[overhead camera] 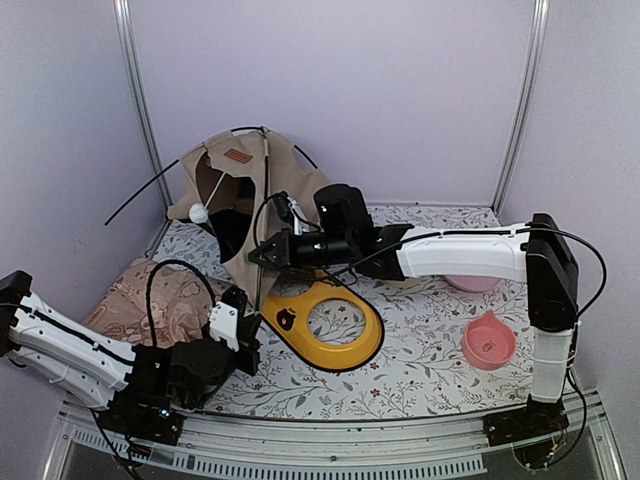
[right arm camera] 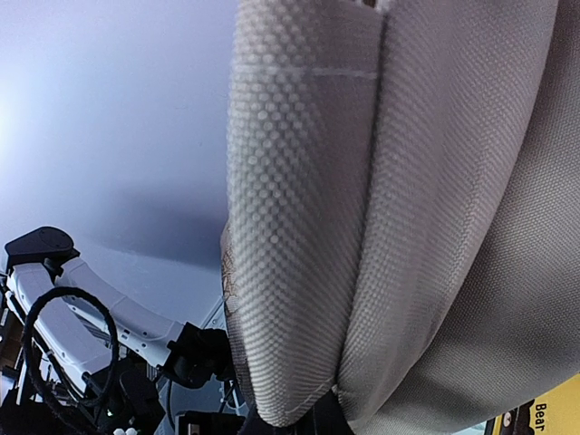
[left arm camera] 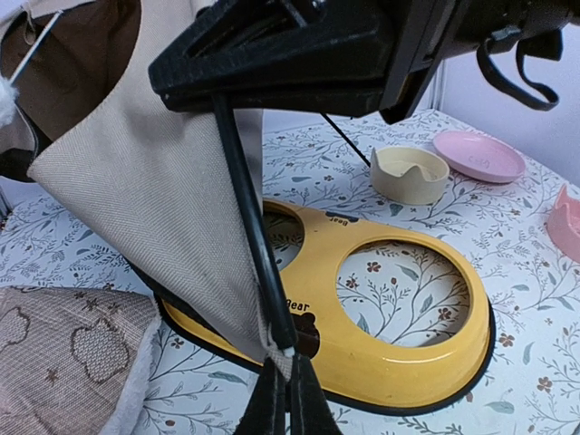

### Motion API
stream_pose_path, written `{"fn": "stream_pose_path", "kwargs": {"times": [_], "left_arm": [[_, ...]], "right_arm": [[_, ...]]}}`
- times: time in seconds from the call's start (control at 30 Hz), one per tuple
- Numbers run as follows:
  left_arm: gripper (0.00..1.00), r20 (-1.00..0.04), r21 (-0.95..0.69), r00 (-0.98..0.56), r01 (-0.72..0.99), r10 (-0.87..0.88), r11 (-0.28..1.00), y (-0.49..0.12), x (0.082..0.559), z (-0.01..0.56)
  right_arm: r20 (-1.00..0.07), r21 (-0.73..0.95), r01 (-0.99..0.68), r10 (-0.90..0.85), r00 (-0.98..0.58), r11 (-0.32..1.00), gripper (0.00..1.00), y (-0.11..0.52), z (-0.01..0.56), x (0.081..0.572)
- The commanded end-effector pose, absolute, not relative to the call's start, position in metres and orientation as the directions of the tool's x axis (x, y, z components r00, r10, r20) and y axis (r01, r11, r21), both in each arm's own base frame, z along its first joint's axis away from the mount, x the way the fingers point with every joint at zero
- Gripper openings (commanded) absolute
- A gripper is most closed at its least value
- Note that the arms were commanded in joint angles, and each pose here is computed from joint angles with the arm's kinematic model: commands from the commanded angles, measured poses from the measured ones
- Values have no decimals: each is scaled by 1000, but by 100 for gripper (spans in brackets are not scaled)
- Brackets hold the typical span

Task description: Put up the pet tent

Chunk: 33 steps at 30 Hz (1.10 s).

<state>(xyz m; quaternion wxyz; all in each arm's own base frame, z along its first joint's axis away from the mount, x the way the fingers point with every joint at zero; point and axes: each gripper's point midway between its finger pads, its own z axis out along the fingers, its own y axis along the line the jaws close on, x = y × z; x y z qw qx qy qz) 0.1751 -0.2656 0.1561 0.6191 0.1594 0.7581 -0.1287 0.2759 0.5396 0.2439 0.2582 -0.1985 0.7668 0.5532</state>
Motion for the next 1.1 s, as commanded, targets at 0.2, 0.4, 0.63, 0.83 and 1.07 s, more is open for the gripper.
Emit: {"fn": "stream_pose_path", "kwargs": {"times": [0.2,0.4,0.63,0.83,1.07], "left_arm": [[0,-953,-11,-239,648,189,762,-305,120,133],[0,-946,-2,-248,647,209,762,-305,120,125],[0,-944,-1,-248,658,216,753,-308,118,122],[0,-944,4,-244,665,222,746,-309,117,122],[0,-944,6,-239,677,227,736,-310,114,123]], "right_arm": [[-712,701,-586,349,-609,408,0,499,310,379],[-694,720,-590,354,-627,365,0,500,318,375],[-680,733,-588,367,-635,342,0,498,325,375],[-681,732,-581,371,-631,356,0,495,322,380],[-681,732,-568,377,-628,376,0,492,314,386]]}}
